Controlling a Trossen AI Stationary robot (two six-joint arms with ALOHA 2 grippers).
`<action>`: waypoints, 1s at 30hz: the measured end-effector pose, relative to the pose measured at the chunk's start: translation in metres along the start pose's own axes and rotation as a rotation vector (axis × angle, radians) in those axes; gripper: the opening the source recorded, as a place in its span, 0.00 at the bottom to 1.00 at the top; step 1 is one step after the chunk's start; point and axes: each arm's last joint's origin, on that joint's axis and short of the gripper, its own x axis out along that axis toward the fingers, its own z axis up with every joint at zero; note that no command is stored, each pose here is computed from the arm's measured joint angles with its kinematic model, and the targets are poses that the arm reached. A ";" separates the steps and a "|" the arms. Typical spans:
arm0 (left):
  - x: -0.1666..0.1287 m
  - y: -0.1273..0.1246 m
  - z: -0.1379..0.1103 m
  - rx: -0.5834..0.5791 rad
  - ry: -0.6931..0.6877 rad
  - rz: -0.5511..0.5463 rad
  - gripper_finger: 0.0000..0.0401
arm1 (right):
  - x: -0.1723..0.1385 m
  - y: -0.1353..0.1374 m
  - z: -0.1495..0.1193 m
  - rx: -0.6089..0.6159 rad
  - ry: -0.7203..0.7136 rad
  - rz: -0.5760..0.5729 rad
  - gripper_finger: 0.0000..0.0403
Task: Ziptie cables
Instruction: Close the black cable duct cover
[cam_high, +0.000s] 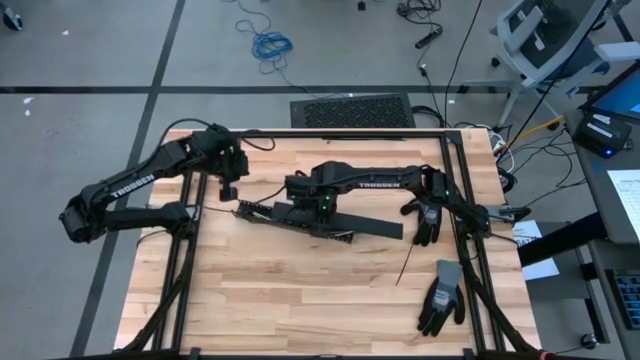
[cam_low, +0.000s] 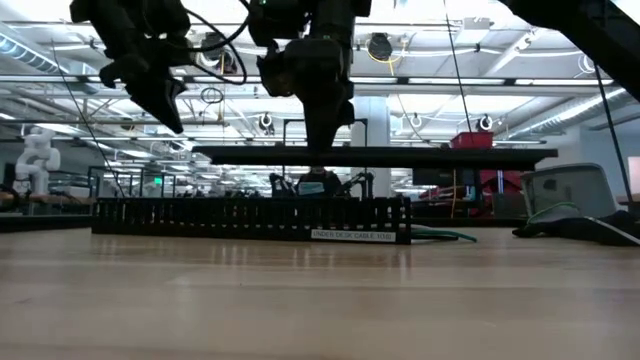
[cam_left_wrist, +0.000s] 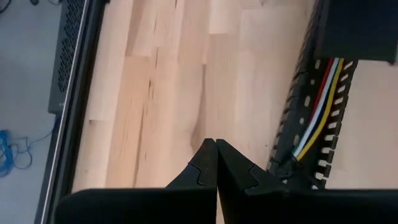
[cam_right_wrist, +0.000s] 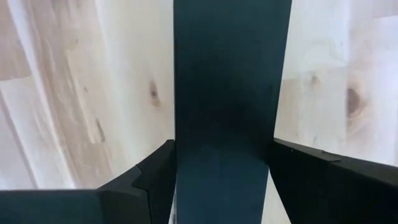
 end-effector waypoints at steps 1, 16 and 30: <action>0.000 0.000 0.000 0.000 0.000 0.000 0.00 | 0.000 0.003 0.000 -0.002 0.000 0.001 0.49; 0.000 0.002 0.003 0.020 -0.027 0.023 0.00 | 0.019 0.012 -0.001 0.129 -0.018 -0.043 0.49; 0.000 0.002 0.003 0.021 -0.026 0.023 0.00 | 0.037 0.012 -0.010 0.116 0.045 -0.055 0.49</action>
